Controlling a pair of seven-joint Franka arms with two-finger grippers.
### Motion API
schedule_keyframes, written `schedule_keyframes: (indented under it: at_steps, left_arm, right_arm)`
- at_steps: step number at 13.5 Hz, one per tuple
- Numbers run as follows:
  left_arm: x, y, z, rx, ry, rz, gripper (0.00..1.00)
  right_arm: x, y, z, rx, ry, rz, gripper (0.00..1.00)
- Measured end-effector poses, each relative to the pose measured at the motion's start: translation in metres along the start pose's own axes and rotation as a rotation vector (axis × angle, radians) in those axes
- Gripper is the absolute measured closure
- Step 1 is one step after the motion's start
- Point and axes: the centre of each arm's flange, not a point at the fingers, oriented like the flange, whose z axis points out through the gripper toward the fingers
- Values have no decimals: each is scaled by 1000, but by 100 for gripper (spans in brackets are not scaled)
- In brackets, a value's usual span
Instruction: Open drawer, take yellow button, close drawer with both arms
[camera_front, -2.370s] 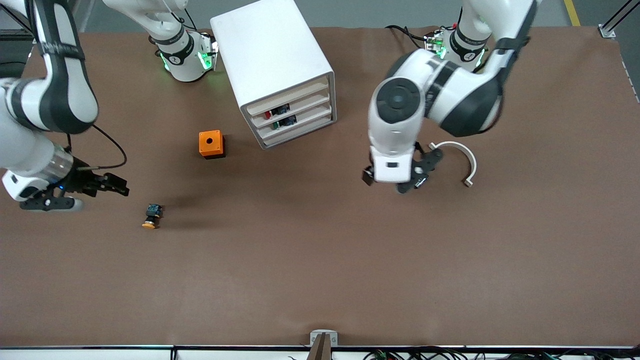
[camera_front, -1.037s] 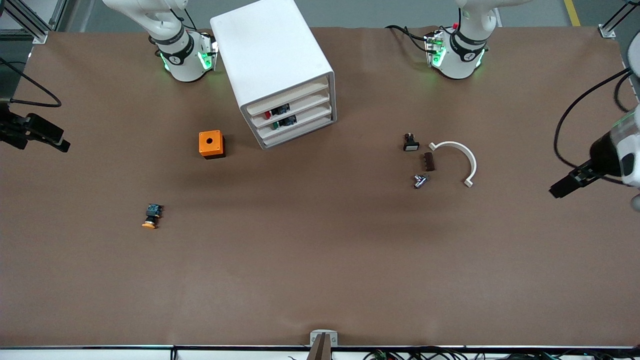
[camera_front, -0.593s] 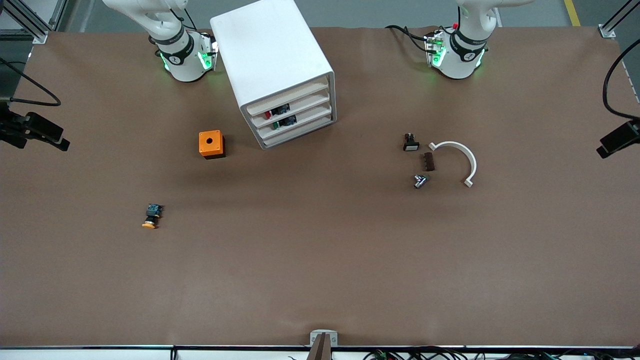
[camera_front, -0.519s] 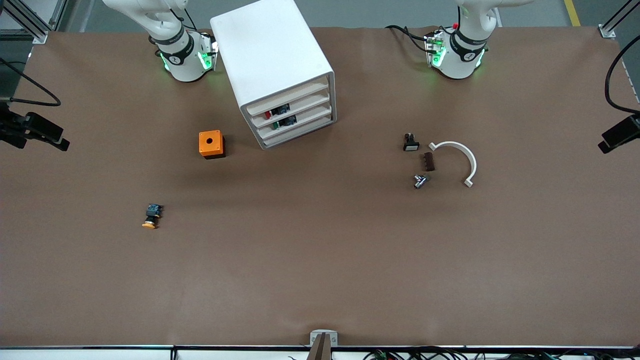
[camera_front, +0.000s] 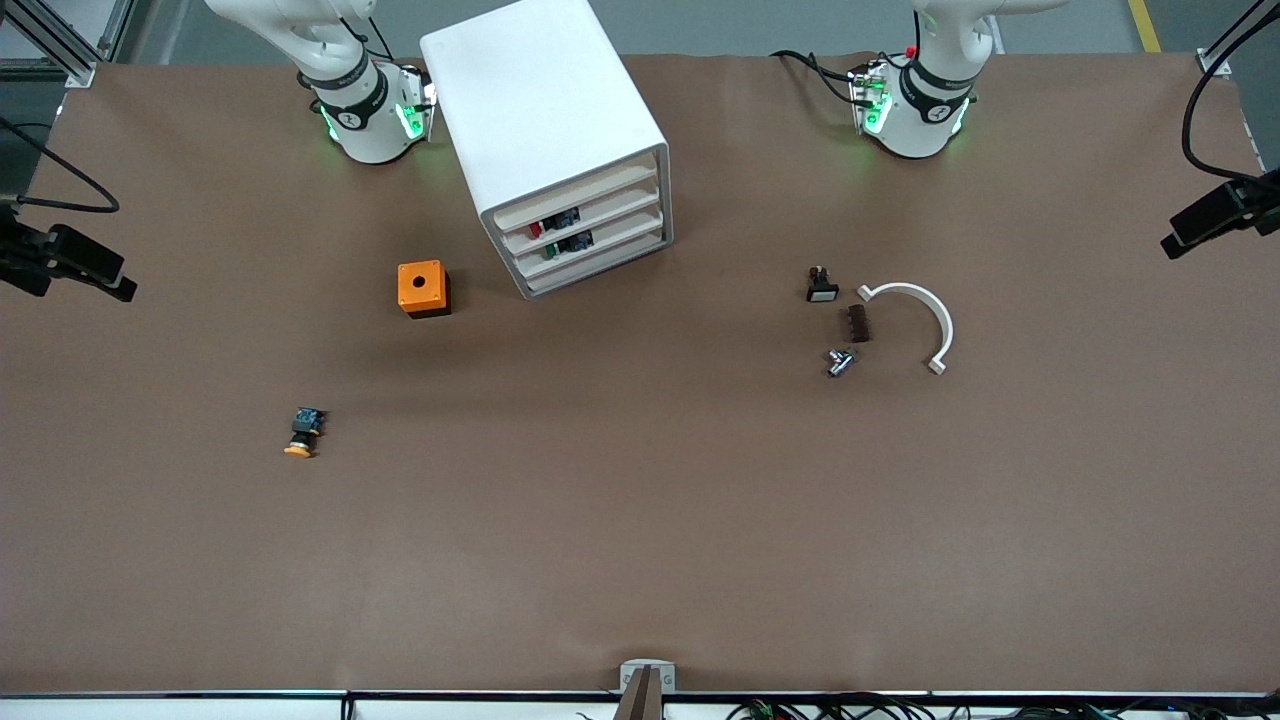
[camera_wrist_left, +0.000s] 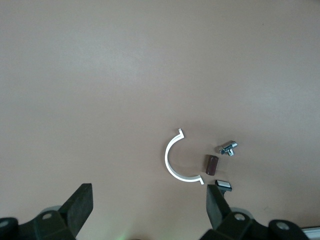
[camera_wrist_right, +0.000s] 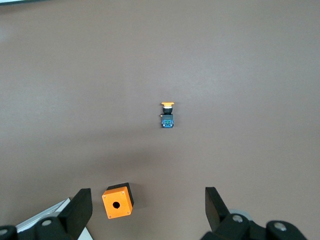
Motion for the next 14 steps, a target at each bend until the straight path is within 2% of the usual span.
schedule_keyframes:
  at_steps: [8,14]
  left_arm:
    - [5,23,25,10,-43,42,0]
    - [-2,54,27,11,-46,106,0]
  right_arm:
    - [0,2,0,-1,0,4,0]
    - [0,3,0,-1,-1,5,0]
